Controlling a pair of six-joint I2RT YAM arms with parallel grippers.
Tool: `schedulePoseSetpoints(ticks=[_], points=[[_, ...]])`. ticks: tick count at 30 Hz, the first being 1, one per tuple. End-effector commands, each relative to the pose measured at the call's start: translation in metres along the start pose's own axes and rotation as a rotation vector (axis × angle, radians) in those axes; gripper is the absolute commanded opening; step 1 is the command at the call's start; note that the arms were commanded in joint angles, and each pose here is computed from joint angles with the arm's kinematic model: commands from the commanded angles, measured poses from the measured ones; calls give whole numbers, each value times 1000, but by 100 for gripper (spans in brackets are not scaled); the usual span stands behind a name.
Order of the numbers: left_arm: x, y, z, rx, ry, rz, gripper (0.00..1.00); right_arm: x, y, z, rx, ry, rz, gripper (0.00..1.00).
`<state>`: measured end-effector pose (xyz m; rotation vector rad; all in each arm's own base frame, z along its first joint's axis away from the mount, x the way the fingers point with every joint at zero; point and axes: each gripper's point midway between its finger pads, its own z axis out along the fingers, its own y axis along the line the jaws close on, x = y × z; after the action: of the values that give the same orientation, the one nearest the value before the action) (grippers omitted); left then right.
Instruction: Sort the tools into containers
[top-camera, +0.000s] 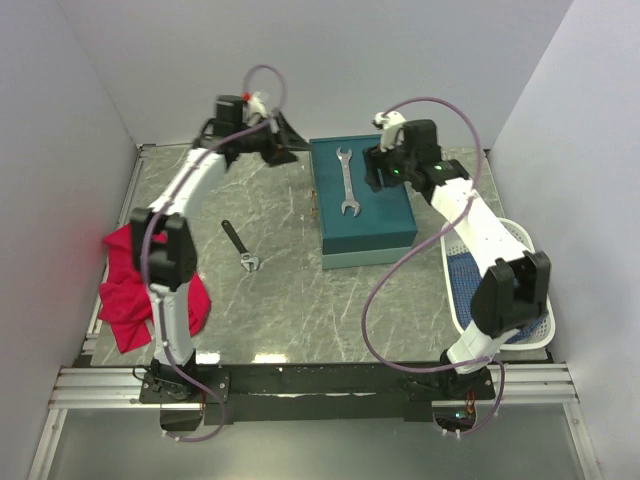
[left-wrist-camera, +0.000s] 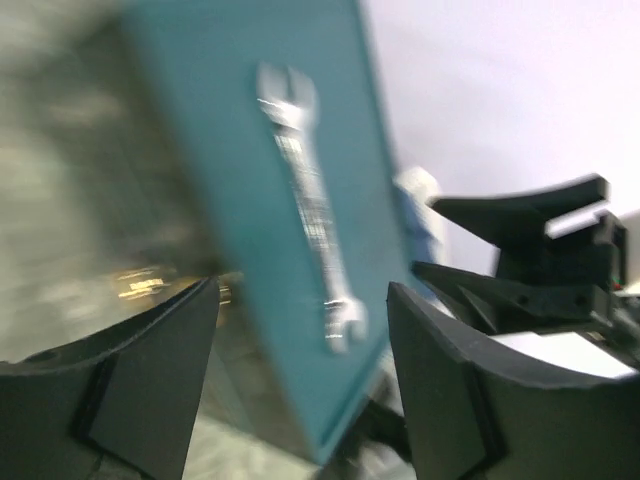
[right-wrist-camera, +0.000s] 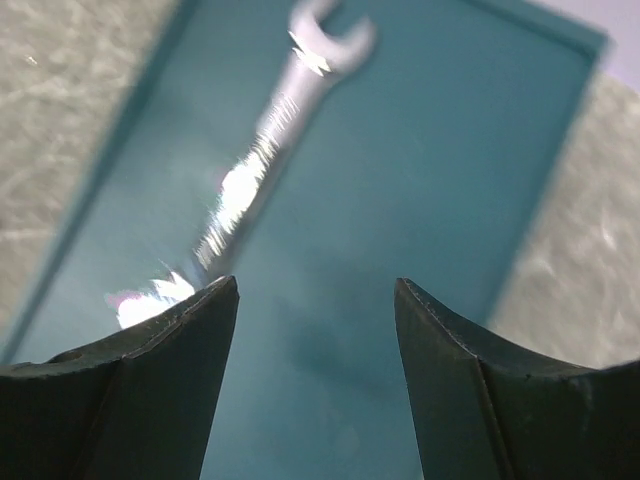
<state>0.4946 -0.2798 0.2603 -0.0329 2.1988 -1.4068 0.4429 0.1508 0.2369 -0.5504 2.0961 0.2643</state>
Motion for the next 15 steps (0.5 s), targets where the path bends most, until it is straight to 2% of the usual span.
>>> schedulePoseSetpoints(ticks=[1,2,4,6,11,15], points=[[-23,14,-78,-301,-161,225,74,-40,15,25,-23,-78,16,71],[-18,51,-91,-471,-173,207,75,-52,12,27,-5,-100,19,71],[-11,75,-116,-594,-200,174,77,-49,6,43,26,-81,47,73],[11,115,-133,-744,-170,120,76,-54,6,54,23,-81,57,73],[57,158,-146,-859,-95,9,71,-47,19,74,-12,-47,63,73],[72,188,-139,-908,-52,-47,73,-29,34,80,-42,1,49,73]])
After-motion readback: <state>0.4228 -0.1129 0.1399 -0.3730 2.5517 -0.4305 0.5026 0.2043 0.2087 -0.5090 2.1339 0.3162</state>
